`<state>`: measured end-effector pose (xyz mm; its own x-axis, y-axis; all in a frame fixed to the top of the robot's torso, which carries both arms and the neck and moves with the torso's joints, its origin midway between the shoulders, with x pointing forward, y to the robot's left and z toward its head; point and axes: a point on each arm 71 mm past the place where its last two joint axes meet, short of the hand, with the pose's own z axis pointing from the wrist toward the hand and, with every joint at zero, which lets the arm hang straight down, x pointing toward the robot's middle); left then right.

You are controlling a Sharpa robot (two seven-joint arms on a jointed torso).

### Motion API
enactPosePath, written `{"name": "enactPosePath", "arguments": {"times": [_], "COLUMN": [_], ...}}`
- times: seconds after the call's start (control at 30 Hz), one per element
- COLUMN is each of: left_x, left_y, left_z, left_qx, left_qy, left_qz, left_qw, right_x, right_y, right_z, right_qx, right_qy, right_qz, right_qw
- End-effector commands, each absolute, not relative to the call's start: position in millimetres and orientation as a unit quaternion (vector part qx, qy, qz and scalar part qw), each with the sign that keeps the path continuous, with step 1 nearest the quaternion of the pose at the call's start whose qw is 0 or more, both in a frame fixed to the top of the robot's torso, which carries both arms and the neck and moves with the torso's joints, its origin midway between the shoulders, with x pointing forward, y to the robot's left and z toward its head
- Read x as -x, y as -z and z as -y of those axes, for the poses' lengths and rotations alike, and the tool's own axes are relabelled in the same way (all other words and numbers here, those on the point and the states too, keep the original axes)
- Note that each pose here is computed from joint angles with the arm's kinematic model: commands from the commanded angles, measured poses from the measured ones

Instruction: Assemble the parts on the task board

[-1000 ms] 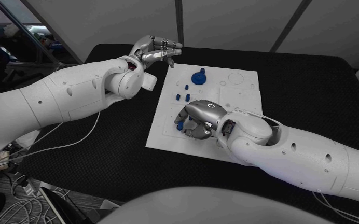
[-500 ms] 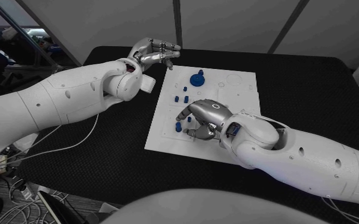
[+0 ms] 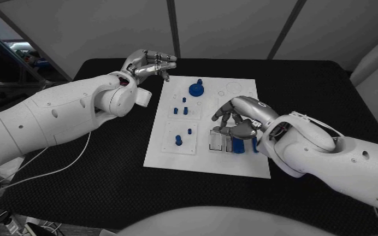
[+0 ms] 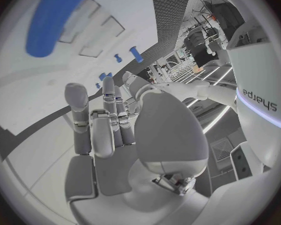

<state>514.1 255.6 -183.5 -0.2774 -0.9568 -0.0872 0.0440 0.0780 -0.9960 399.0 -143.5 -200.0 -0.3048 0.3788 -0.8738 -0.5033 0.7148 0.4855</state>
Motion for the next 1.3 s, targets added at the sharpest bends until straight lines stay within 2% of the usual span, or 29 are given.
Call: {"name": "enactPosePath", "arguments": {"times": [0.03, 0.1, 0.23, 0.47, 0.67, 0.93, 1.3], "left_x": [-512.8, -511.4, -509.7, -508.1, -507.4, -507.1, -507.5], "left_y": [182.2, 181.9, 181.3, 181.6, 181.7, 182.0, 182.5], "left_z": [-253.8, -252.7, -251.0, -250.8, -250.3, -251.3, -251.3], "left_qx": [0.392, 0.391, 0.390, 0.389, 0.388, 0.389, 0.389], "left_qy": [0.557, 0.558, 0.561, 0.561, 0.561, 0.560, 0.560], "left_qz": [-0.579, -0.580, -0.580, -0.582, -0.582, -0.583, -0.583], "left_qw": [0.448, 0.446, 0.444, 0.443, 0.442, 0.442, 0.442], "right_x": [-399, -398, -394, -389, -388, -381, -378], "right_y": [206, 206, 206, 207, 212, 232, 243], "right_z": [166, 185, 204, 221, 221, 211, 194], "right_qx": [-0.040, -0.062, -0.087, -0.098, -0.098, -0.099, -0.094], "right_qy": [-0.351, -0.324, -0.292, -0.245, -0.228, -0.216, -0.222], "right_qz": [-0.760, -0.774, -0.784, -0.787, -0.793, -0.812, -0.818], "right_qw": [0.545, 0.541, 0.540, 0.558, 0.556, 0.533, 0.522]}}
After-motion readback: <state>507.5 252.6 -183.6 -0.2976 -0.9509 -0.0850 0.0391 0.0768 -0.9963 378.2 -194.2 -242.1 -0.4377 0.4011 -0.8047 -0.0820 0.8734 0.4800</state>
